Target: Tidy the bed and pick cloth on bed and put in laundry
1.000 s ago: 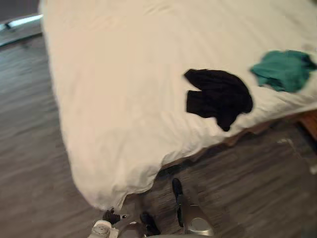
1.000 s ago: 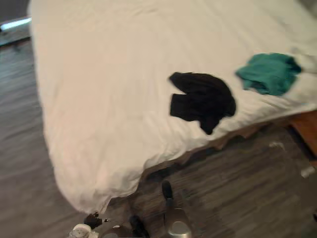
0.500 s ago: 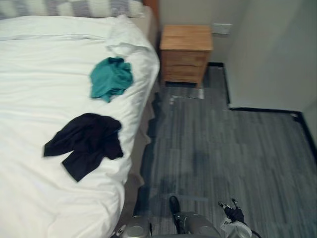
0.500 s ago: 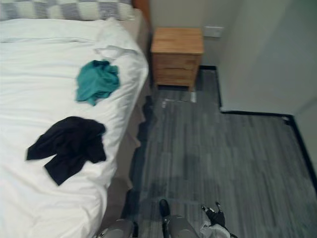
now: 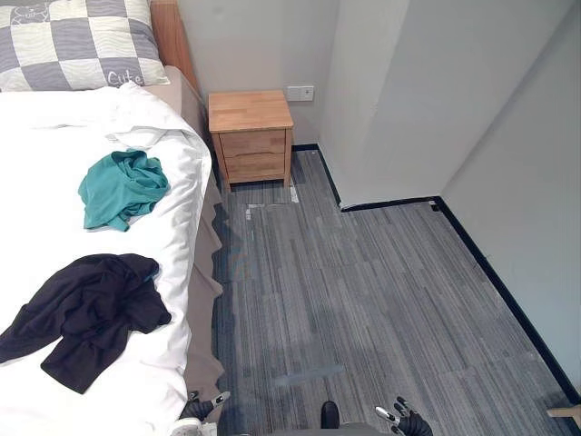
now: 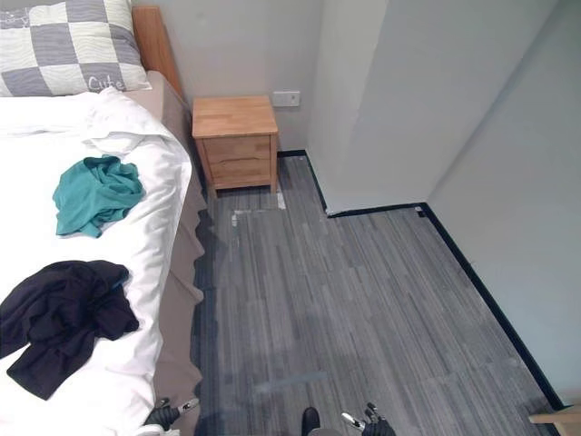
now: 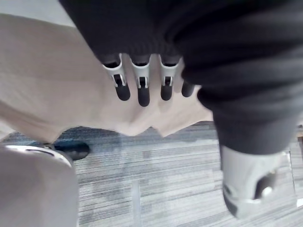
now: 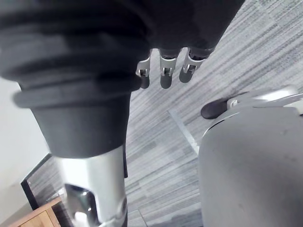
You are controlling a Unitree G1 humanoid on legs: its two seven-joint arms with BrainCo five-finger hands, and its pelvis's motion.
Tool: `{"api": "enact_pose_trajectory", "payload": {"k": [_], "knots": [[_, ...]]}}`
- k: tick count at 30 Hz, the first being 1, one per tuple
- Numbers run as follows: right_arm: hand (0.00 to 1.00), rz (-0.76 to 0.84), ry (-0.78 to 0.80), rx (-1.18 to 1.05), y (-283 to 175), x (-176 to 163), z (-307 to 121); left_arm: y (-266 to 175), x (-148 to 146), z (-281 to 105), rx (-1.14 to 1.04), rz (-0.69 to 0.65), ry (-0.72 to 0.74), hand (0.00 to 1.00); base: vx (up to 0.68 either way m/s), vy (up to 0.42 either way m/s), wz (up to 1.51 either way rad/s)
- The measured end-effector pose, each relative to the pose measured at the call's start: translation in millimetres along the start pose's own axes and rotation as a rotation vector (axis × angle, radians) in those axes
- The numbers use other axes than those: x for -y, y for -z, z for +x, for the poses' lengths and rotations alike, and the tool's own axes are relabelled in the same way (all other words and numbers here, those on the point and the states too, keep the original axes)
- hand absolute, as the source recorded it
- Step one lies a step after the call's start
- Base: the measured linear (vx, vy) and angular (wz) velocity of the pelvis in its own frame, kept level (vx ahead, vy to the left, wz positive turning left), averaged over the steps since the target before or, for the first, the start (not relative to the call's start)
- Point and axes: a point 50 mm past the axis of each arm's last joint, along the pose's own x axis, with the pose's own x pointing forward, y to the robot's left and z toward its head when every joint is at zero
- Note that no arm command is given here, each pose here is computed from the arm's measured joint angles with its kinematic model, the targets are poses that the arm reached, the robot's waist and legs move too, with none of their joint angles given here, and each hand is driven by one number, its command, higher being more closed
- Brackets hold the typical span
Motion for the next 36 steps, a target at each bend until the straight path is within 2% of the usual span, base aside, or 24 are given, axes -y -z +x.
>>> {"api": "enact_pose_trajectory", "payload": {"k": [1, 11, 20, 26, 30, 33, 36], "knots": [[0.0, -0.145, -0.067, -0.101, -1, -4, 6, -23, 11, 3, 0.076, -0.116, -0.054, 0.0, 0.03, -0.041, -0.15], [0.0, -0.143, -0.062, -0.105, -1, -3, 6, -22, 11, 3, 0.072, -0.119, -0.052, 0.0, 0.0, 0.0, 0.03], [0.0, -0.094, 0.006, -0.152, 2, 4, 6, -10, 10, 2, 0.036, -0.286, 0.031, 0.0, -0.02, -0.012, -0.2], [0.0, -0.171, -0.018, -0.161, -4, 5, 8, 1, -1, -2, 0.037, -0.424, 0.0, 0.0, 0.06, -0.089, -0.5], [0.0, -0.215, -0.005, -0.128, -24, 15, 12, -18, 8, 0, 0.101, -0.446, 0.045, 0.0, 0.18, -0.045, -0.08], [0.0, -0.197, -0.009, -0.084, -39, 12, 18, -8, 5, -3, 0.088, -0.455, 0.034, 0.0, 0.17, 0.049, -0.17], [0.0, -0.206, -0.034, -0.108, -34, 10, 17, 9, 2, -6, 0.049, -0.474, 0.015, 0.0, 0.26, 0.113, -0.04]]}}
